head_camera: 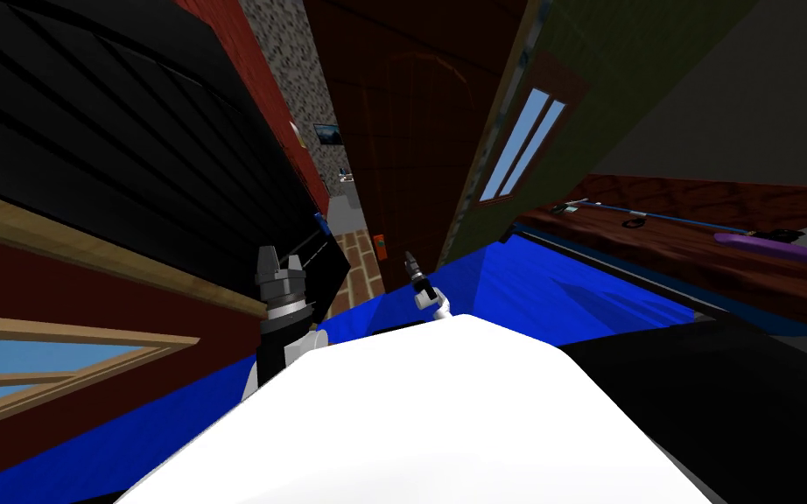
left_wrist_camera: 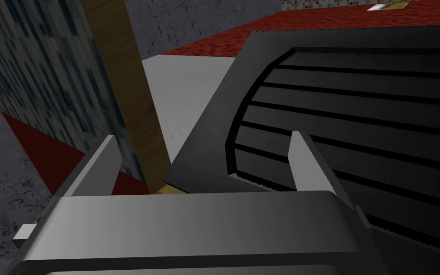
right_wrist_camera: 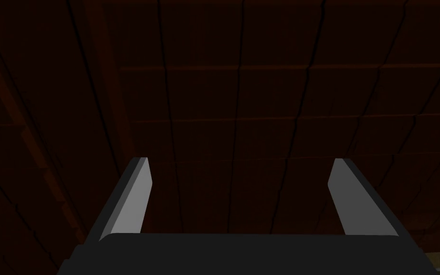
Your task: Push the door open
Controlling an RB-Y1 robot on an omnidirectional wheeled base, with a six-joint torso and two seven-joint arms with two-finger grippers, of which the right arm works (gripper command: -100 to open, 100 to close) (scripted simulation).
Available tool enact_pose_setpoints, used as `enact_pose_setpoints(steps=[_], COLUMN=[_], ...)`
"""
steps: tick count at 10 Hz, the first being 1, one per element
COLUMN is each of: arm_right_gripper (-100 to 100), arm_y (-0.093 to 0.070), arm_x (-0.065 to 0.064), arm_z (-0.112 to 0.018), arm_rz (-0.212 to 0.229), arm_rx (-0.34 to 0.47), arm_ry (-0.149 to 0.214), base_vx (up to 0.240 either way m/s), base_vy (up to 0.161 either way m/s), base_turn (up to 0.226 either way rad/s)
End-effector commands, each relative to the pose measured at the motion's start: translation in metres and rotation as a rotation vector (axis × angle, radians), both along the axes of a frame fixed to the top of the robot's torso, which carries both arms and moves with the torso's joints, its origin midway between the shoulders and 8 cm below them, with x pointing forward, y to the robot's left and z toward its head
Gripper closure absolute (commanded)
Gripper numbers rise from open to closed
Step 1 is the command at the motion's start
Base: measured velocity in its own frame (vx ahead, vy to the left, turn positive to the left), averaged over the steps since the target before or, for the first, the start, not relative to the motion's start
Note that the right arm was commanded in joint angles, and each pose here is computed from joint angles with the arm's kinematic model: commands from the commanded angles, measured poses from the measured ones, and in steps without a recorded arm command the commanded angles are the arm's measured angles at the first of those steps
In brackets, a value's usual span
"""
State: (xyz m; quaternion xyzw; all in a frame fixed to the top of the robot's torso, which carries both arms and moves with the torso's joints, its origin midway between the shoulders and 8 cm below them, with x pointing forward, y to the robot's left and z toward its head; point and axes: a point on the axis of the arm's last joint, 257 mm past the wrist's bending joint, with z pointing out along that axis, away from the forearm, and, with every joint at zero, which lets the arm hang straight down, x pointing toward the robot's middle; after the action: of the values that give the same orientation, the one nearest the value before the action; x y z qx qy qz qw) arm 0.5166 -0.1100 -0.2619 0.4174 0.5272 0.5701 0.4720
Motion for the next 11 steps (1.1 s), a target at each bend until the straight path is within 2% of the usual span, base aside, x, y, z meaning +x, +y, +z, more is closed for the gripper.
enact_pose_setpoints(steps=[1, 4, 5, 6, 11], arm_right_gripper=[-100, -100, -100, -100, -100], arm_y=[0.008, 0.033, 0.037, 0.034, 0.007], arm_x=[0.004, 0.007, 0.008, 0.008, 0.010], arm_z=[-0.007, -0.028, -0.031, -0.028, -0.037], arm_rz=[0.009, 0.039, 0.043, 0.040, 0.031], arm_rx=[-0.002, -0.002, -0.002, -0.002, -0.069], arm_ry=[0.020, 0.081, 0.089, 0.082, 0.084], base_vx=[0.067, 0.127, 0.128, 0.054, 0.031], base_vy=[0.034, 0.099, 0.153, 0.065, -0.156], base_turn=[0.012, 0.031, 0.025, -0.001, -0.017])
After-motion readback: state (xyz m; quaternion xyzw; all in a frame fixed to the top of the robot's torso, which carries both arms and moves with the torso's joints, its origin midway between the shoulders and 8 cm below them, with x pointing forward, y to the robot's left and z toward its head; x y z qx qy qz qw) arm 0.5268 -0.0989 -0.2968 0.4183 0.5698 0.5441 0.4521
